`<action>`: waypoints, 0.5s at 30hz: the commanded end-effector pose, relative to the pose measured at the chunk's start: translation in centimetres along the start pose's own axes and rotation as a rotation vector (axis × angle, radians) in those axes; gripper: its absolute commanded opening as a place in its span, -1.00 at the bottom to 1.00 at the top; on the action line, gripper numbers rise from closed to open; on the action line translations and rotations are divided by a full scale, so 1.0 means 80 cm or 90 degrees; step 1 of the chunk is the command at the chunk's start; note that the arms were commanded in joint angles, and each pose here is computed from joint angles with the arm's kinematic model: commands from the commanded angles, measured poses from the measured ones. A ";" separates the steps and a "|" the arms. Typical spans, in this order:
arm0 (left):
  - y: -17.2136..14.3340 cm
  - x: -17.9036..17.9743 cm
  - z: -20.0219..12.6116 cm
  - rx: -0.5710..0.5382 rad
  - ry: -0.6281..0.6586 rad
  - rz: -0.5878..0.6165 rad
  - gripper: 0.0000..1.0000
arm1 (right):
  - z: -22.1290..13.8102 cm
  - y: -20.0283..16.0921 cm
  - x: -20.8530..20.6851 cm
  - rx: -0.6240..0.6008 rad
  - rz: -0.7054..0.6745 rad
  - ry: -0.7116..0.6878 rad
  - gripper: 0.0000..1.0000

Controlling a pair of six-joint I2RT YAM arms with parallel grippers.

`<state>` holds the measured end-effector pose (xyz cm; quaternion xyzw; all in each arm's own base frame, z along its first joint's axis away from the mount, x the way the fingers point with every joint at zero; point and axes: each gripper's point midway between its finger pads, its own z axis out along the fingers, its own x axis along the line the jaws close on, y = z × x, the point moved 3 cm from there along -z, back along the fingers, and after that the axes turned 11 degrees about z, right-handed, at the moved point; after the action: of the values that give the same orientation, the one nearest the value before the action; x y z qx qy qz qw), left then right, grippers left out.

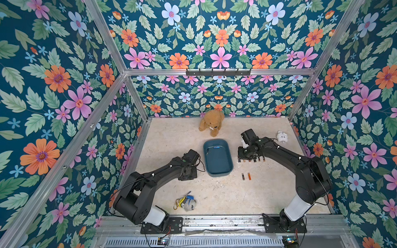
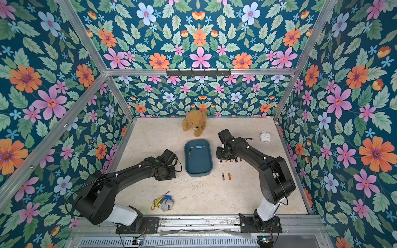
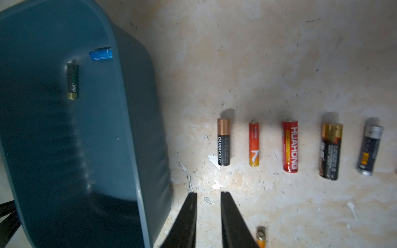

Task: Take the batteries out of the storage box
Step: Place the battery at the center of the board.

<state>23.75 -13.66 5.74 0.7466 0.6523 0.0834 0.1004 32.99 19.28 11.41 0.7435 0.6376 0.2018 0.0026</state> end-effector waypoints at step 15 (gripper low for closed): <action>0.002 0.003 0.015 0.015 0.016 0.015 -0.62 | 0.003 0.000 -0.003 0.007 -0.003 -0.016 -0.48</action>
<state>24.11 -13.63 4.68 0.7522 0.6481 0.0823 0.0856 32.93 19.25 11.18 0.7446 0.6386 0.1941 0.0011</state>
